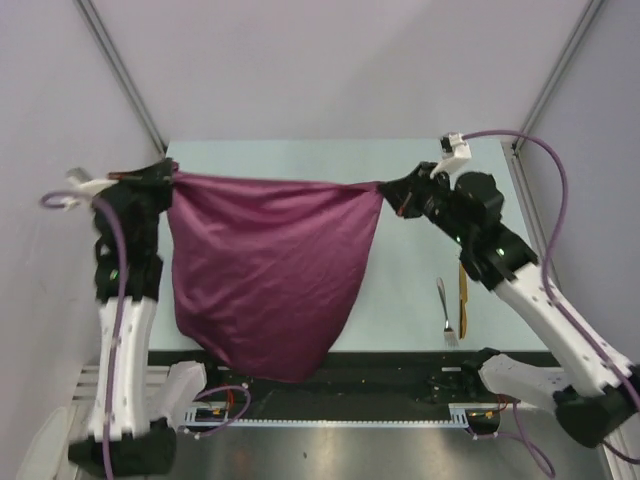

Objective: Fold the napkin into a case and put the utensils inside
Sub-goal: Flatten out the crumpled napkin at the center of the board.

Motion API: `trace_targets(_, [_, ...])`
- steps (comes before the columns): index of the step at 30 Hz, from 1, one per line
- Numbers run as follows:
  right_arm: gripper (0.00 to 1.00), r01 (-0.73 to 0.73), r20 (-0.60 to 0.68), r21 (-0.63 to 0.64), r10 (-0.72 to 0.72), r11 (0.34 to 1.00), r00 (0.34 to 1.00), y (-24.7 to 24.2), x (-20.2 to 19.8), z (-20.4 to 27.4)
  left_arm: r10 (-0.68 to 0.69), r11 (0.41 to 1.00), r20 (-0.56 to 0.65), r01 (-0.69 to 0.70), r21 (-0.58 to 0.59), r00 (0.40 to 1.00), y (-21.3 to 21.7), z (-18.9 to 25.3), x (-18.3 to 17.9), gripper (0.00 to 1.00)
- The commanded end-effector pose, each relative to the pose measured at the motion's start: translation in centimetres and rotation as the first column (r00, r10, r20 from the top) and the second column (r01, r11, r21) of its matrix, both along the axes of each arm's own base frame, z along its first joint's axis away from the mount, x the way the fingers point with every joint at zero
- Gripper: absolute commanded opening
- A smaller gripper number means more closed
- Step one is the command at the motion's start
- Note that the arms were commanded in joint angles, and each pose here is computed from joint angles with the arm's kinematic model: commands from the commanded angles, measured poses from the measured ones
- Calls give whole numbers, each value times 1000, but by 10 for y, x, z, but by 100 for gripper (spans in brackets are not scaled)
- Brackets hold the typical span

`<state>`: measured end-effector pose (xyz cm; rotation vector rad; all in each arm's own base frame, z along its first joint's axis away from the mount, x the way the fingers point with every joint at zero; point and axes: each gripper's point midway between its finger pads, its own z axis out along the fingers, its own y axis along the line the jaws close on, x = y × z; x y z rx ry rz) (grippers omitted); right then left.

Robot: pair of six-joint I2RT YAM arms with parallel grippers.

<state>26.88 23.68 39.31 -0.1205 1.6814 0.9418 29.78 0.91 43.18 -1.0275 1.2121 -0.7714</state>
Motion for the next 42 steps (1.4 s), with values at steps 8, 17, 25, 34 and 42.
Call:
trace_targets(8, [0,100,-299,-65,-115,993,947,-45,196,-159,-152,982,-250,175,74,956,-34,-183,227,0])
trace_targets(17, [0,113,-362,-99,-142,989,921,-64,288,-235,-322,944,-292,330,-24,900,-63,-284,310,0])
trace_targets(25, [7,239,-390,-202,-302,950,870,-97,345,-292,-386,914,-270,405,18,882,-67,-299,354,27])
trace_targets(34, [54,338,-384,-496,-551,800,741,-134,329,-304,-201,883,-572,400,246,795,-33,-262,297,81])
trace_targets(42, [57,141,-417,-497,-378,856,827,-23,227,-286,-367,885,-649,465,-23,666,-70,-329,161,70])
